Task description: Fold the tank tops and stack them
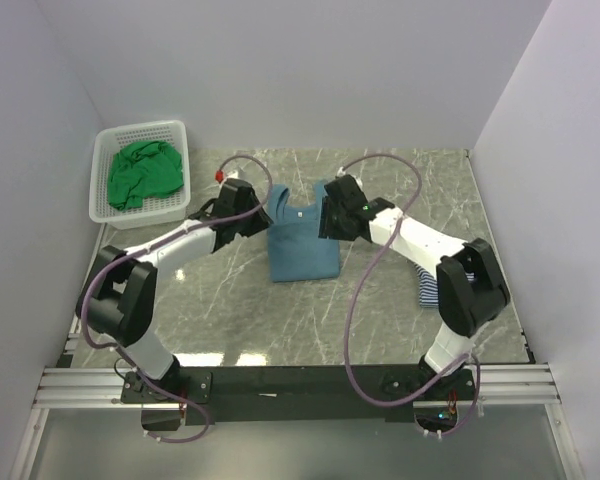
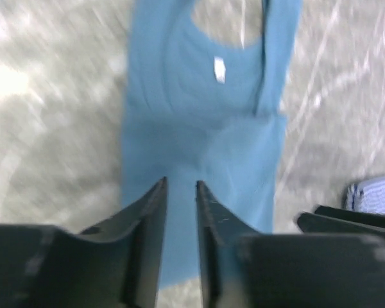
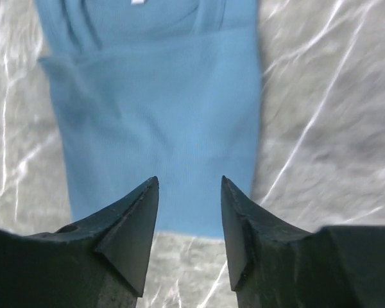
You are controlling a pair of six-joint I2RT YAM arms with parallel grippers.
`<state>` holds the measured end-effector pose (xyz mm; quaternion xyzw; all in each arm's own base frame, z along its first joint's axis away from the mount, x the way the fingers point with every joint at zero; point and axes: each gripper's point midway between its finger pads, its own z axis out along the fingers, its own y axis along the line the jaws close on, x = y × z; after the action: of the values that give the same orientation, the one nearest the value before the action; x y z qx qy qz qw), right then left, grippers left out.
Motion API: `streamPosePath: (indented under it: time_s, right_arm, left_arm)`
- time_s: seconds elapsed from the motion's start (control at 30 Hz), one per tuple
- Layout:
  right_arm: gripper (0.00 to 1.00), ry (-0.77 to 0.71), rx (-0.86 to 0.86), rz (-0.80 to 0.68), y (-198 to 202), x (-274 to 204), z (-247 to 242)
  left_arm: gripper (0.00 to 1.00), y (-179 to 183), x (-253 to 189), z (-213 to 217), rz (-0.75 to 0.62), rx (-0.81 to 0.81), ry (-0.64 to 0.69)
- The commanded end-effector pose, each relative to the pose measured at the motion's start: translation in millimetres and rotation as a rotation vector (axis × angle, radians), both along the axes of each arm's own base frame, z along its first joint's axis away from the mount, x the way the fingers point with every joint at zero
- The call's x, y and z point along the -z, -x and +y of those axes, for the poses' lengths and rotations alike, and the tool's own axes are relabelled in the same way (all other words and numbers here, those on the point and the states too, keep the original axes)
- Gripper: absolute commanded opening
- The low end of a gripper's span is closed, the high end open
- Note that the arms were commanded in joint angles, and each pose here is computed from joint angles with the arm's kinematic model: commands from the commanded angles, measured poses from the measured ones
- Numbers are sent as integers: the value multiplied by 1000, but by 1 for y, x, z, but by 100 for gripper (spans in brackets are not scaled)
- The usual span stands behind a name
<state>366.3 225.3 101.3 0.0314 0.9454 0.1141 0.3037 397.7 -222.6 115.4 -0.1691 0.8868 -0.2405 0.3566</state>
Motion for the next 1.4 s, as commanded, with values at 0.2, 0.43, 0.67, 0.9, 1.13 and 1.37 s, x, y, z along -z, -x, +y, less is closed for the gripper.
streamPosePath:
  time_s: [0.2,0.43,0.67,0.9,1.13,1.37]
  right_arm:
    - [50,-58,68,-7,51,23,-13]
    - [53,-91,66,18,69,41,-16]
    - [53,-141,92,22,68,47,-11]
    - [53,-175,114,74,71,67,-4]
    - [53,-149,152,93,77,84,-13]
    - [48,-137,168,98,79,93,-18]
  left_arm:
    - [32,81,24,-44,58,68,66]
    - [45,120,50,-22,109,42,71]
    - [48,126,48,-17,106,-2,120]
    - [50,120,62,-15,136,-68,207]
    - [47,114,83,-16,180,-102,224]
    - [43,114,100,-11,216,-128,165]
